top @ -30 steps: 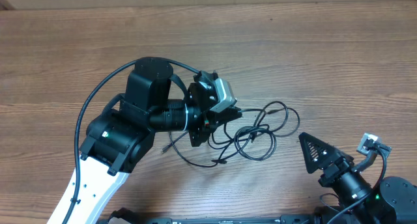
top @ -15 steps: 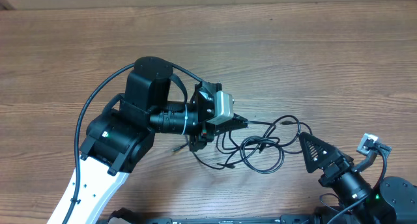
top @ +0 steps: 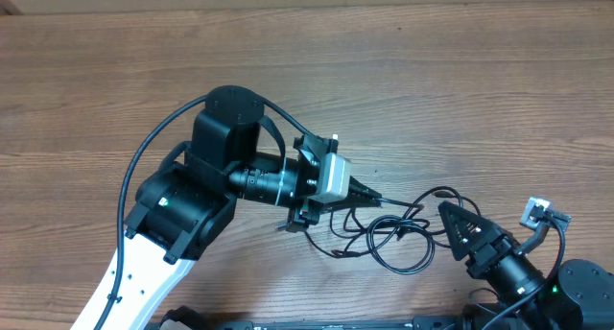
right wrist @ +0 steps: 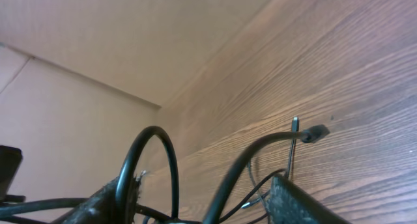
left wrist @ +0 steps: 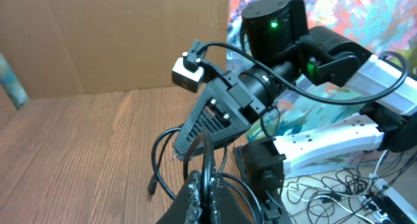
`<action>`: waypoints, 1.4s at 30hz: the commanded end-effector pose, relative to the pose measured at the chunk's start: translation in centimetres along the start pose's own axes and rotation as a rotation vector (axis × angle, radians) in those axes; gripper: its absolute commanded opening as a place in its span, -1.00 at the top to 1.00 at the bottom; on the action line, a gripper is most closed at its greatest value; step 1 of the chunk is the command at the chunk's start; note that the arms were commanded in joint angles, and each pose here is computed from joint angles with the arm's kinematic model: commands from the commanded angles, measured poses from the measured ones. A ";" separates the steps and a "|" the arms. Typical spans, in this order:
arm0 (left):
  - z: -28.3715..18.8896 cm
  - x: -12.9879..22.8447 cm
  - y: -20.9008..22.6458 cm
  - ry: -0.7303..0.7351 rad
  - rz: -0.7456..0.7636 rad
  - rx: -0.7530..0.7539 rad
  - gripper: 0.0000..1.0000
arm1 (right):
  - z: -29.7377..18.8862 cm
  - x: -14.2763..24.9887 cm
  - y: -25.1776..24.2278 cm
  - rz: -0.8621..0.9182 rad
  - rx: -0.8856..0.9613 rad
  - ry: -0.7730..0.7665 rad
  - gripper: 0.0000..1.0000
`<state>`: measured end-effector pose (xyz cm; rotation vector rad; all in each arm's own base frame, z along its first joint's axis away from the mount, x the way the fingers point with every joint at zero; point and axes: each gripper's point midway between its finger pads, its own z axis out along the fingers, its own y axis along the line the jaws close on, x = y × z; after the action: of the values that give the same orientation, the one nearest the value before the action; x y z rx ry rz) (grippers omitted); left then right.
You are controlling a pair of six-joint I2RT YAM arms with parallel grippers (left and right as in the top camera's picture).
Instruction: Untangle cables
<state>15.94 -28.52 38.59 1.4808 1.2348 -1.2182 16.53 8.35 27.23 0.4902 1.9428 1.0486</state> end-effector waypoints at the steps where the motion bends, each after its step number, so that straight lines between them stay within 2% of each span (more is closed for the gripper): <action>1: 0.2 -1.4 -1.1 -0.032 0.057 0.044 0.92 | -0.3 -0.1 0.7 -0.015 -0.023 -0.001 0.15; 5: 0.3 -1.2 -0.8 -0.025 0.047 0.027 0.92 | -0.3 0.0 0.6 -0.013 -0.018 0.002 0.63; 9: 0.2 -1.1 1.4 -0.003 -0.059 -0.095 0.92 | -0.3 0.0 0.2 -0.007 0.001 -0.005 0.88; 21: -2.5 -2.5 9.4 -0.132 -0.438 -0.564 0.92 | -0.4 0.7 -1.0 0.022 0.050 0.021 0.92; 26: -2.9 -1.9 10.0 -0.130 -0.479 -0.608 0.92 | -0.4 0.7 -0.8 0.019 0.040 0.022 0.92; 31: -3.3 1.0 10.1 -0.042 -0.573 -0.665 0.91 | -0.4 -0.5 0.7 -0.017 -0.016 -0.025 0.92; 33: -3.3 2.2 9.8 -0.008 -0.627 -0.671 0.59 | -0.4 -1.0 1.2 -0.028 -0.036 -0.043 0.92; 34: -3.3 2.8 9.6 0.011 -0.645 -0.671 0.04 | -0.4 -1.2 1.5 -0.026 -0.047 -0.052 0.92; 37: -3.3 3.5 9.2 0.036 -0.670 -0.671 -0.64 | -0.5 -1.6 2.3 -0.036 -0.078 -0.068 0.92; 38: -3.2 3.5 9.1 0.040 -0.674 -0.660 -1.00 | -0.5 -1.7 2.7 -0.045 -0.098 -0.067 0.92; 42: -2.8 3.5 8.5 0.052 -0.648 -0.618 -1.00 | -0.7 -1.6 4.1 -0.073 -0.161 -0.052 0.92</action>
<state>25.66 -26.34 35.00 0.6222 2.0286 -1.0165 17.16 8.63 30.16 0.4112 1.8296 1.0815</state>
